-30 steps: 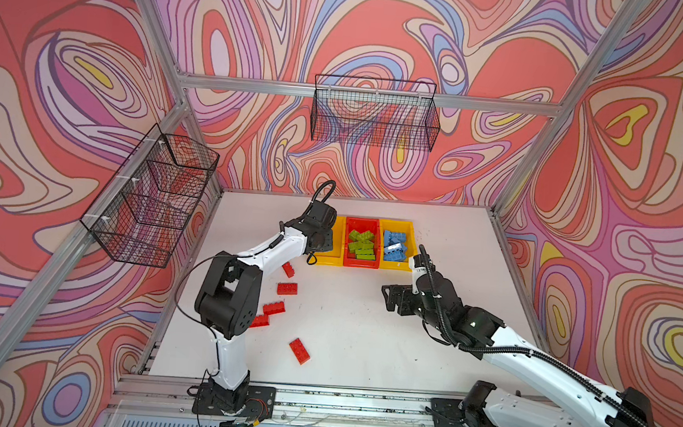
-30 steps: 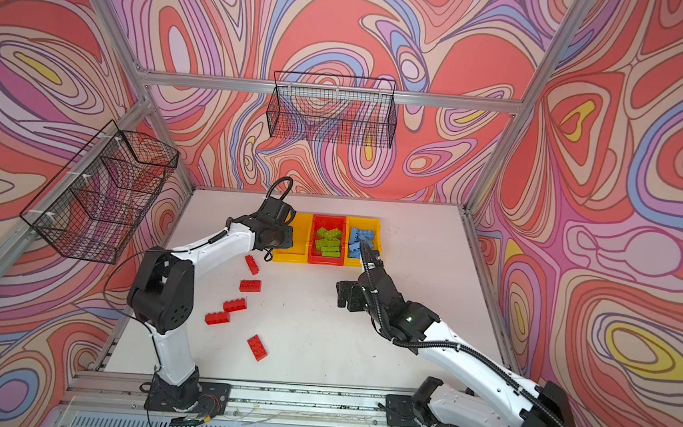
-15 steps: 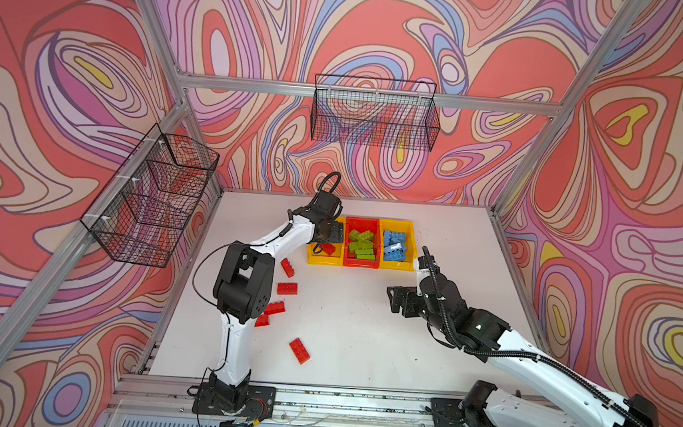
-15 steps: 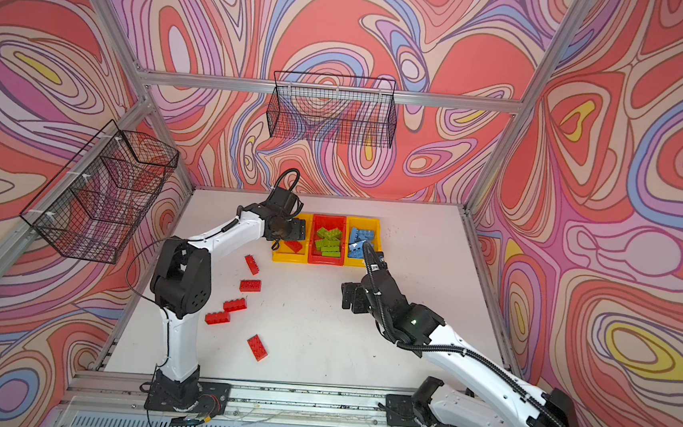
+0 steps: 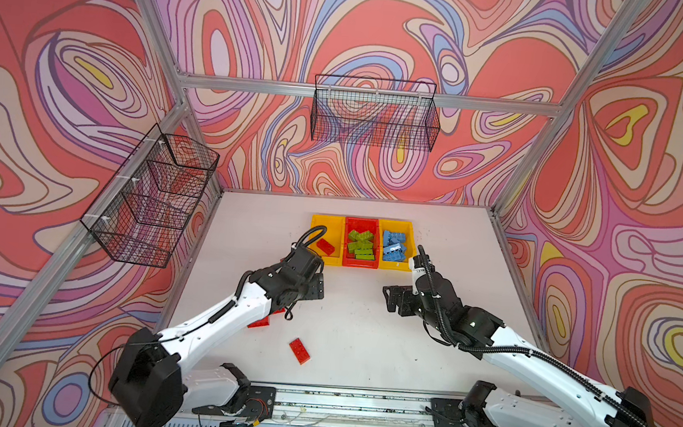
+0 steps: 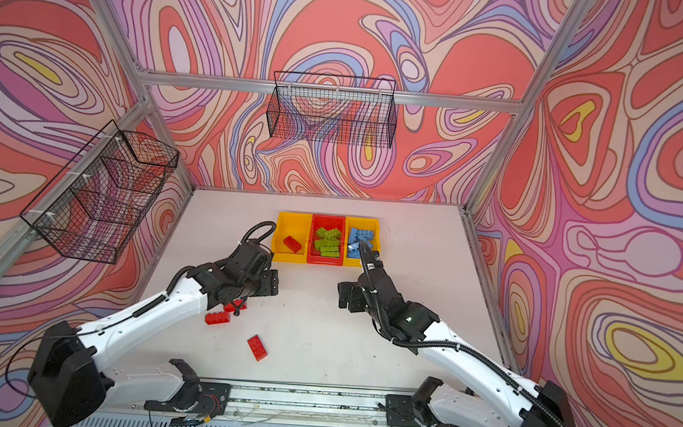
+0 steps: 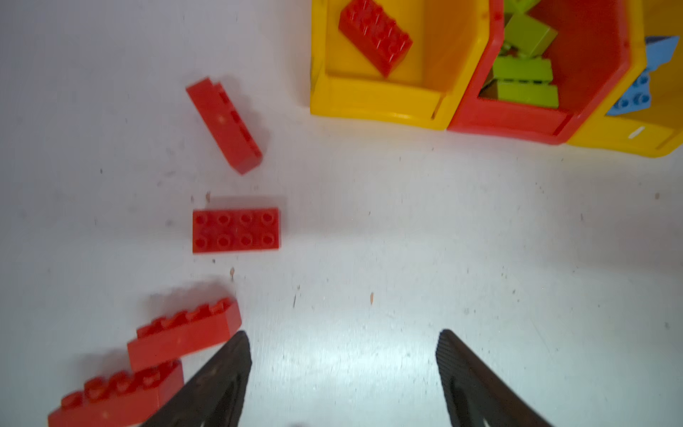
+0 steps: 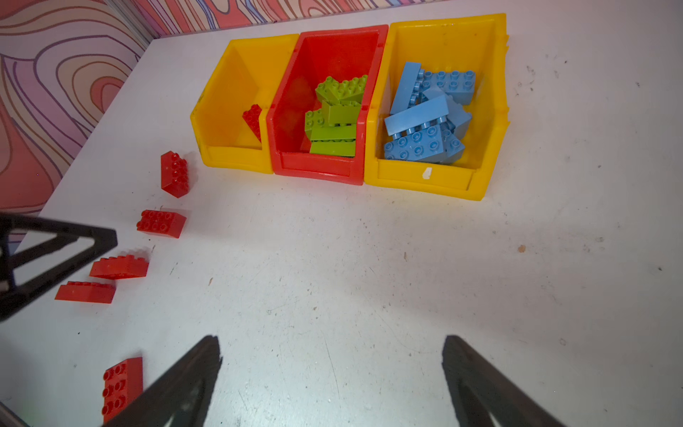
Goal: Sort the legos into containers by color
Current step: 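Return the left gripper to a red brick near the table edge and grasp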
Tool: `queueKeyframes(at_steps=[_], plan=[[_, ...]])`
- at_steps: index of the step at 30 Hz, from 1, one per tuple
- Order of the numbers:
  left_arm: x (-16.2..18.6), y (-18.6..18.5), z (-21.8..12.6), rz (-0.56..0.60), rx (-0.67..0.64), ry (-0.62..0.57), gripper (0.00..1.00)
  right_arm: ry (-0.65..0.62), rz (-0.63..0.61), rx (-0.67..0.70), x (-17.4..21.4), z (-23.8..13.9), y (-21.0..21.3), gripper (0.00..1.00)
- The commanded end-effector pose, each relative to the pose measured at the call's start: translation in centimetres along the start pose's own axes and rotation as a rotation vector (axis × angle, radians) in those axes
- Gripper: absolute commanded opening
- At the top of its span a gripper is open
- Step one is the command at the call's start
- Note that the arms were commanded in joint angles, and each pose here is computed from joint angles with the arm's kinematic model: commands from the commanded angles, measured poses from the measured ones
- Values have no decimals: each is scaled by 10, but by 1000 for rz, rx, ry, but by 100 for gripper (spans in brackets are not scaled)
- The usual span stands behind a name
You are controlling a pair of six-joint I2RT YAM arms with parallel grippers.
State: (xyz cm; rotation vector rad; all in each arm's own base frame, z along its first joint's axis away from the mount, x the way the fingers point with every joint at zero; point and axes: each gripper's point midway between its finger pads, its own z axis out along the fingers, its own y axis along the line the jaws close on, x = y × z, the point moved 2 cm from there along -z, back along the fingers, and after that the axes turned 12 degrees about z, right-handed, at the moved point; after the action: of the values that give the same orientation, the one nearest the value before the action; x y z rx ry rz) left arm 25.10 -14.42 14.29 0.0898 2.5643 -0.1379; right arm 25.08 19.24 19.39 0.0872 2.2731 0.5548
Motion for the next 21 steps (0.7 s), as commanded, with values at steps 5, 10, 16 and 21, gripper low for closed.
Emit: queueKeyframes(at_steps=[5,10,16,21], plan=[[91,8,-1,-173,-5,96,82,33,7,-55,7,10,10,98],[123,-10,11,-184,37,152,82,43,21,-55,11,8,8,98],[151,-9,25,-150,-7,214,80,30,49,-35,16,-3,-5,98],[159,-9,33,-155,-8,232,74,23,59,-10,20,-10,-16,98]])
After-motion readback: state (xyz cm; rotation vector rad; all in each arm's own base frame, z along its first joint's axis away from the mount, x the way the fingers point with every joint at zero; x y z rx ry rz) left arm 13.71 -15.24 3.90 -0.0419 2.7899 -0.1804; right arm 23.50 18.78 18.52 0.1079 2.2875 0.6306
